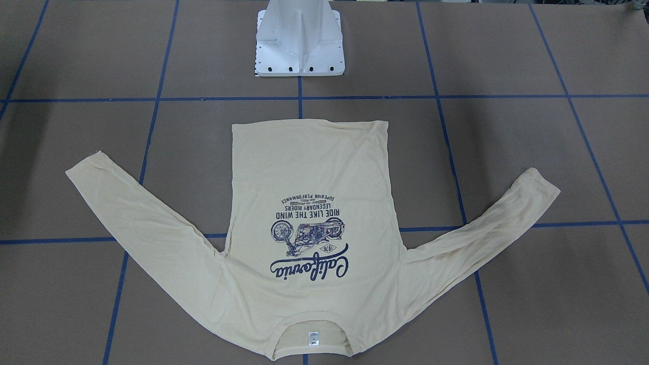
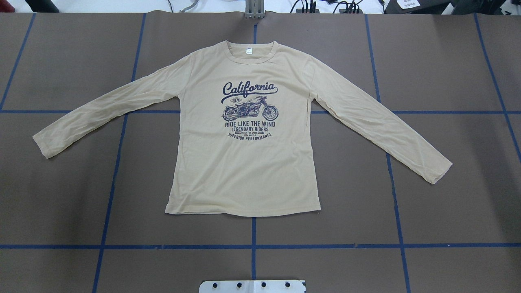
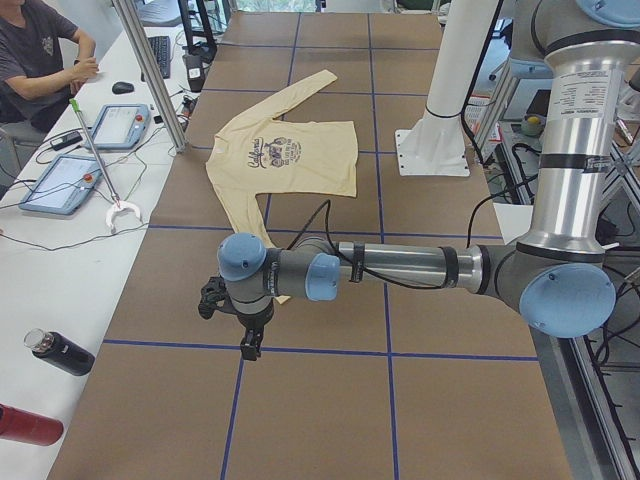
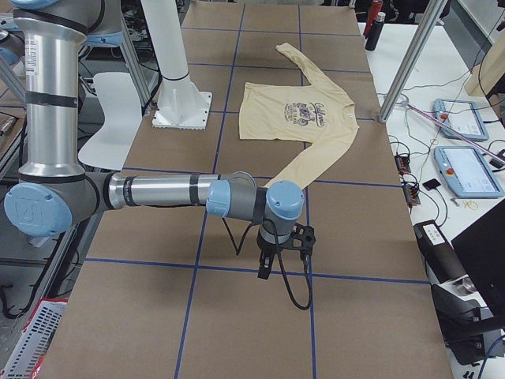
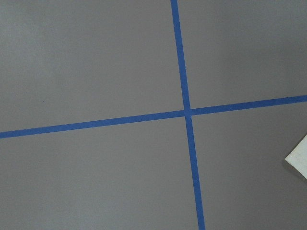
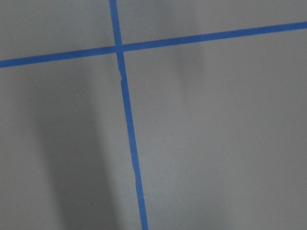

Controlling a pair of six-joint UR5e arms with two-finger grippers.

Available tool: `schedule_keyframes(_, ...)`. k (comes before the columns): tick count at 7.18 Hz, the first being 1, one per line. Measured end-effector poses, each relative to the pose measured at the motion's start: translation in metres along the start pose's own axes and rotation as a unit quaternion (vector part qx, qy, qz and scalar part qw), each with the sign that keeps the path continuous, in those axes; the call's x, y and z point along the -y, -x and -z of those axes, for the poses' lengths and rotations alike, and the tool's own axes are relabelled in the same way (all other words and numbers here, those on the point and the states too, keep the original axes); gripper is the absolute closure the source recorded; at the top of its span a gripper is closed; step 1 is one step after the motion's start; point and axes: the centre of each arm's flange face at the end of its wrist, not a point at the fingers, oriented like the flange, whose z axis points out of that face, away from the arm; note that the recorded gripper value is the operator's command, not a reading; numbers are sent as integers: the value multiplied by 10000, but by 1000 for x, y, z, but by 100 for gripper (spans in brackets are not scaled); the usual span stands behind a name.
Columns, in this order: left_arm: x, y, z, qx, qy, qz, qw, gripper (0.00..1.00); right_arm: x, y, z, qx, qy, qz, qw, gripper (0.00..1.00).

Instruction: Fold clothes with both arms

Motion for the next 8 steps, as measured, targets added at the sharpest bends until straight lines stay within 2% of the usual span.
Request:
schedule_keyframes(4,6,-5,7,3,-83,-80,9999,0,12,21,8,13,-89,210,9997,0)
schedule_keyframes(6,32,-20,23,13,-275,-286,9992,0,44,98,24,-14,-238,932,9954,0)
schedule_keyframes(7,46,-32,30,-11,-475,-536,9974,0,56,157,26,-53,-275,1399,9898,0)
schedule_keyframes(8,54,-46,27,-136,-668,-841,9941,0,65,203,31,-50,-379,1632,9859,0)
